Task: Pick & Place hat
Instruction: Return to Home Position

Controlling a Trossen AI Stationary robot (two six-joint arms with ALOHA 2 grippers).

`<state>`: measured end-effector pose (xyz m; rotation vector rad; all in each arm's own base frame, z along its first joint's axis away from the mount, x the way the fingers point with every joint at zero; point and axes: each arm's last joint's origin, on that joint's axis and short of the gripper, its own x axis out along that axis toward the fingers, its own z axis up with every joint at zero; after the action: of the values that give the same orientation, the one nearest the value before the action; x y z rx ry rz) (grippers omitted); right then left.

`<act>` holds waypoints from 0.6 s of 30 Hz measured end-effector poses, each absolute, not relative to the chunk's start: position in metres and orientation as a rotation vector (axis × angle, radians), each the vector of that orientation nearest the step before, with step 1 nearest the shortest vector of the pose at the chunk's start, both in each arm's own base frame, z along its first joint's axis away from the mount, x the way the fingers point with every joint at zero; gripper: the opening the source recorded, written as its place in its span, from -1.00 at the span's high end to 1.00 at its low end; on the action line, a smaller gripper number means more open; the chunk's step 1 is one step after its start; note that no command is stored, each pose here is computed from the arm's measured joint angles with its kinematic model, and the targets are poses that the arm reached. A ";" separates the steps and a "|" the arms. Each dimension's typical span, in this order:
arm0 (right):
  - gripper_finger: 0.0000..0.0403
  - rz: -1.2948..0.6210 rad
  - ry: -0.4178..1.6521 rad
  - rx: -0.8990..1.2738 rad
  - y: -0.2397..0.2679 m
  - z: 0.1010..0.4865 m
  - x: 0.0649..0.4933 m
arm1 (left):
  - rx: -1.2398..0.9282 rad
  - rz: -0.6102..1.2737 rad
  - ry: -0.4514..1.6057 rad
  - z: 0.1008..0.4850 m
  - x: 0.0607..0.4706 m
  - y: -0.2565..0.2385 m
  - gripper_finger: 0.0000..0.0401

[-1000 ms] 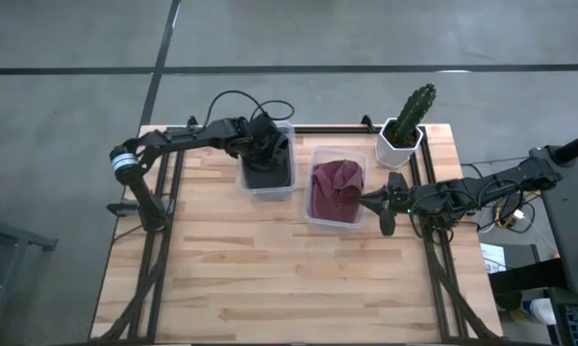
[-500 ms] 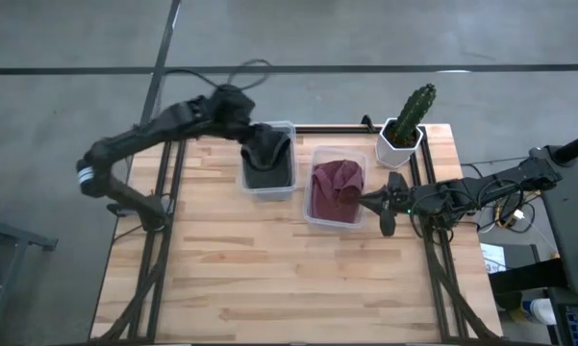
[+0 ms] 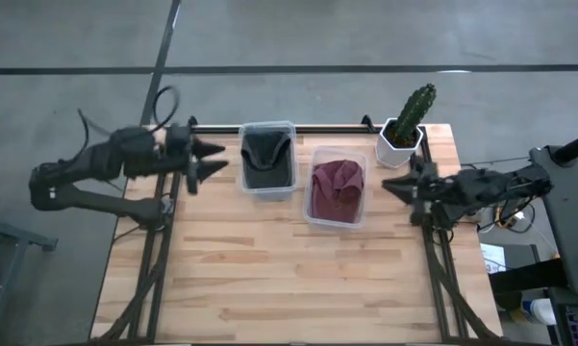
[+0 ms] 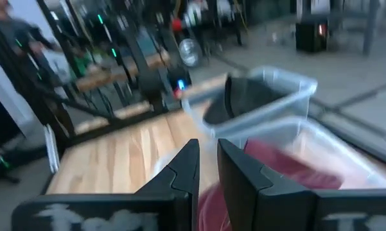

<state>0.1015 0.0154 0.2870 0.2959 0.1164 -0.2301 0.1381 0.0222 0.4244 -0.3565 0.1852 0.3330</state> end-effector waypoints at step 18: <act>0.74 -0.190 -0.116 0.381 -0.003 0.295 0.037 | -0.524 0.118 -0.010 0.244 0.116 0.000 -0.17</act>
<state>0.0367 -0.0035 0.2949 0.3812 -0.1161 -0.1896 0.1158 0.0000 0.2444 -0.5237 -0.0103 0.1179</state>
